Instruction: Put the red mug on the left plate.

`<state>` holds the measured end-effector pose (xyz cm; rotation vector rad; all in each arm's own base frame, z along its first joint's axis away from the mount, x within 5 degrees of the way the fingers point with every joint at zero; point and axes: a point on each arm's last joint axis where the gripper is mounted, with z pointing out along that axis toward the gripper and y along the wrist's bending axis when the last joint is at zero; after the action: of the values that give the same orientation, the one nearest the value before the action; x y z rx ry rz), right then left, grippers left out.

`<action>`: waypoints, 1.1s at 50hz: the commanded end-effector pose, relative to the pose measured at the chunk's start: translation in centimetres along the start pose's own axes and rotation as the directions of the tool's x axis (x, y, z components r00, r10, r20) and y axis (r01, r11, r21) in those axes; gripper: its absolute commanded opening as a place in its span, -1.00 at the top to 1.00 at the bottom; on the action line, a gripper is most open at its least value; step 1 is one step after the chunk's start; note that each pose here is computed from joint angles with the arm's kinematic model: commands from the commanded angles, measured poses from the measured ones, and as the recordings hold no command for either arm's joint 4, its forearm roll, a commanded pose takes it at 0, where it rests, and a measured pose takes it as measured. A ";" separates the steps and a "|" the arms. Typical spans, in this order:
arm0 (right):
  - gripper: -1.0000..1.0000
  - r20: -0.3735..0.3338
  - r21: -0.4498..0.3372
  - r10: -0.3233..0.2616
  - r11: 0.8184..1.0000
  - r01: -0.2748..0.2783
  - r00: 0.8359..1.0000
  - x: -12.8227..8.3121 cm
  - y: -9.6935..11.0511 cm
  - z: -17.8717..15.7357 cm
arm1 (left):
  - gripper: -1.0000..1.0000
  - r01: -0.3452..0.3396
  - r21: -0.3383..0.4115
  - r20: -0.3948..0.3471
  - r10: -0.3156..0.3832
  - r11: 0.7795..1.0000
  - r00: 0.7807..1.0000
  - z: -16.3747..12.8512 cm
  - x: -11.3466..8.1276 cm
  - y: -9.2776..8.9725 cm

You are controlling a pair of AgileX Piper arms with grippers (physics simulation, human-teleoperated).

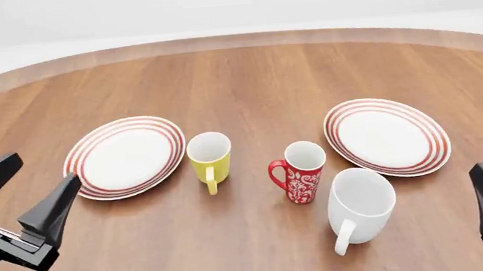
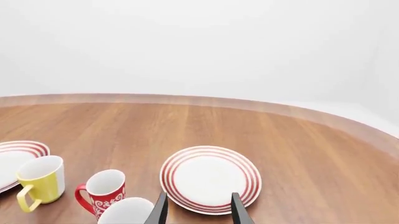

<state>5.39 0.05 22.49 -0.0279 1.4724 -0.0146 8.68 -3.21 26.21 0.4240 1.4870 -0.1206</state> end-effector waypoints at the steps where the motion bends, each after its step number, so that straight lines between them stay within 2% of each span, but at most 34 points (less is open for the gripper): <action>1: -1.00 0.000 -0.005 -0.006 1.000 0.006 1.000 0.0 0.0 0.0 | -1.00 -0.028 0.076 0.009 0.028 0.997 1.000 3.2 -0.6 -0.8; 6: -1.00 0.000 -0.008 -0.009 1.000 0.009 1.000 0.4 0.1 0.0 | -1.00 -0.043 0.100 0.034 0.040 0.994 0.999 4.3 -1.7 -1.1; 17: -1.00 -0.001 -0.014 -0.018 1.000 0.018 1.000 0.1 0.1 0.0 | -1.00 -0.066 0.175 0.053 0.058 0.982 0.997 6.3 -2.6 -2.4; 20: -1.00 -0.002 -0.017 -0.022 1.000 0.022 1.000 0.5 0.1 0.1 | -1.00 -0.092 0.229 0.056 0.081 0.969 0.995 7.1 -2.5 -3.5; 40: -1.00 -0.004 -0.025 -0.030 0.999 0.030 1.000 0.6 0.2 0.1 | -1.00 -0.122 0.289 0.072 0.105 0.949 0.992 9.9 -2.8 -5.5; 47: -1.00 -0.005 -0.027 -0.031 0.999 0.031 1.000 0.8 0.2 0.1 | -1.00 -0.143 0.340 0.090 0.119 0.930 0.989 10.6 -2.8 -7.0; 55: -1.00 -0.007 -0.026 -0.031 0.999 0.031 0.999 0.5 0.2 0.0 | -1.00 -0.153 0.369 0.095 0.126 0.917 0.987 11.4 -2.8 -8.1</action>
<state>5.49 0.19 22.00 -0.0703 1.4780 -0.0204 15.99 -13.42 27.98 0.7795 1.3757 -0.2860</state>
